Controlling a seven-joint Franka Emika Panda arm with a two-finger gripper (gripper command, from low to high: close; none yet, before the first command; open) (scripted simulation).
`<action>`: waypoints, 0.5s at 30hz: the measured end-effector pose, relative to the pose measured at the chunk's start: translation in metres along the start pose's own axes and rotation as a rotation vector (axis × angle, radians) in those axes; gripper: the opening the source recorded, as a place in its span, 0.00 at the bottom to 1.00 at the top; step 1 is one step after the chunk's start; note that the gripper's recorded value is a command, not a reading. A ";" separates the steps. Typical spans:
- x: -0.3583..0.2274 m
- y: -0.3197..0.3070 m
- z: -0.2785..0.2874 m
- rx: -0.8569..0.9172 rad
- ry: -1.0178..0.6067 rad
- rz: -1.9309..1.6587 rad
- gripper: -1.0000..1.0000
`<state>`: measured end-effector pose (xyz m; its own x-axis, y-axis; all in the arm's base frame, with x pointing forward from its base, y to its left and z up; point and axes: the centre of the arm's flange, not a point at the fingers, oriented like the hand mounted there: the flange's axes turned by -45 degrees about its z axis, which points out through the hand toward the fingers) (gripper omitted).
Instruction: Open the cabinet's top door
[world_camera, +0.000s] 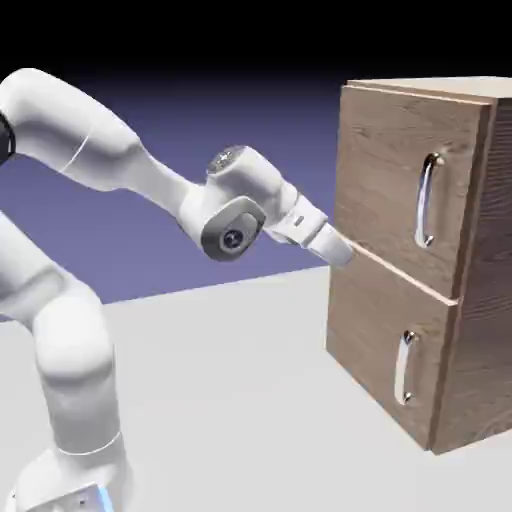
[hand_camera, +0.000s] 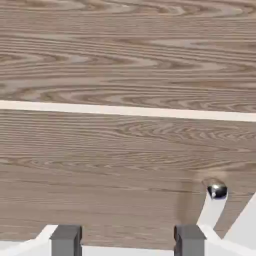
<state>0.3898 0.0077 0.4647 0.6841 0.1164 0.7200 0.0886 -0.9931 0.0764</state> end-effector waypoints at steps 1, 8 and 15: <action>0.004 -0.002 -0.003 0.001 0.011 -0.053 0.50; 0.029 -0.012 -0.028 -0.014 0.087 -0.417 0.50; 0.046 -0.017 -0.050 -0.064 0.159 -0.768 0.50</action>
<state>0.3835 0.0291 0.5315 0.3356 0.7724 0.5393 0.4496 -0.6344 0.6288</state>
